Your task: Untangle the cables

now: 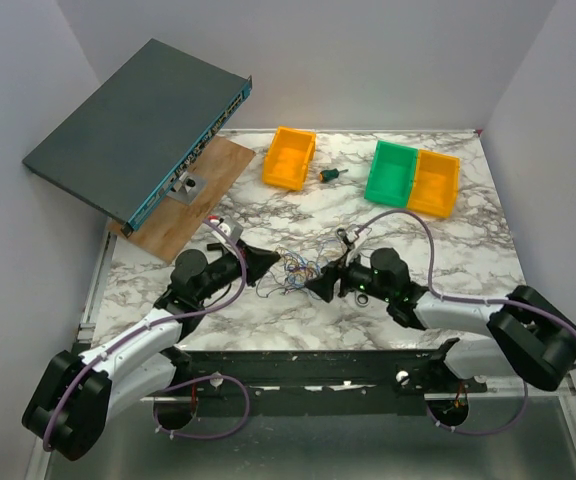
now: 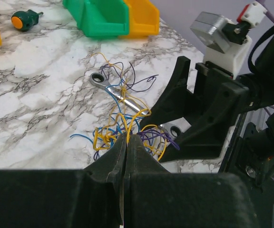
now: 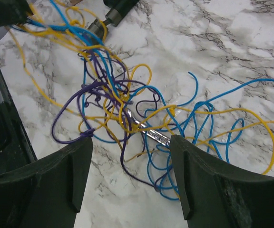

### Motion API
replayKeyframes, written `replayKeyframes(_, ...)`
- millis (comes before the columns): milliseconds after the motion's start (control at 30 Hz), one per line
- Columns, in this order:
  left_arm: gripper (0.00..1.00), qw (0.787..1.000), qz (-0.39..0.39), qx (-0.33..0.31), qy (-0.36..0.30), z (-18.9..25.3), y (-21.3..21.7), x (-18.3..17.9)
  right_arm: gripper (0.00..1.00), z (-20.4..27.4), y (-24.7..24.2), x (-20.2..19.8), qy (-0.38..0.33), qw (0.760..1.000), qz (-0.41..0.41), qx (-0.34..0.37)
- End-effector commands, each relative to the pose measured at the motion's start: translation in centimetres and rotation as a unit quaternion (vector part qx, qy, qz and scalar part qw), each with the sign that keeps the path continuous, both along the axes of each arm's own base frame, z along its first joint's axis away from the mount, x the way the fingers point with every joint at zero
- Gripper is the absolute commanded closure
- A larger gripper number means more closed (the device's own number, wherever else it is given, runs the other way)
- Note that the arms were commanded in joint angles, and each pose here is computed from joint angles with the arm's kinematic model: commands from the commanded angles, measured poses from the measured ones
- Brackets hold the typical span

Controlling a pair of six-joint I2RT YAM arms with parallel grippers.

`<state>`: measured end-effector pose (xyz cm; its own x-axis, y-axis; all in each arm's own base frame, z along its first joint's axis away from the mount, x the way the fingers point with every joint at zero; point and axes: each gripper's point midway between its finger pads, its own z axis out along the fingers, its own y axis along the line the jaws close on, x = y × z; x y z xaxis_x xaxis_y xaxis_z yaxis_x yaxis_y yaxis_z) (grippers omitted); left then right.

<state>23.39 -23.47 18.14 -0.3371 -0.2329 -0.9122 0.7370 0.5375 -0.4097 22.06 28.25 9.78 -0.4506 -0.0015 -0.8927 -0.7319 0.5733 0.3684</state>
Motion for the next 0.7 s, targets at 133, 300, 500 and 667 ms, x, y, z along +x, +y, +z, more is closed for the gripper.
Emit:
replayKeyframes(133, 1.00, 0.999, 0.002, -0.002, -0.033, 1.2, 0.1, -0.2, 0.99, -1.5, 0.5, 3.3, 0.037, 0.996, -0.065, -0.043)
replayKeyframes(300, 1.00, 0.986, 0.164, 0.032, 0.010, -0.8, 4.7, 2.9, 0.99, 0.7, -8.6, 6.9, -0.012, 0.944, -0.327, -0.051)
replayKeyframes(500, 1.00, 0.947, 0.320, 0.019, 0.025, -1.6, 10.4, 3.9, 0.99, 3.5, -23.4, 4.5, -0.055, 0.765, -0.641, -0.004)
replayKeyframes(667, 1.00, 0.922, 0.386, -0.007, 0.024, -1.7, 13.3, 3.6, 0.99, 4.6, -29.7, 0.6, -0.072, 0.658, -0.741, 0.113)
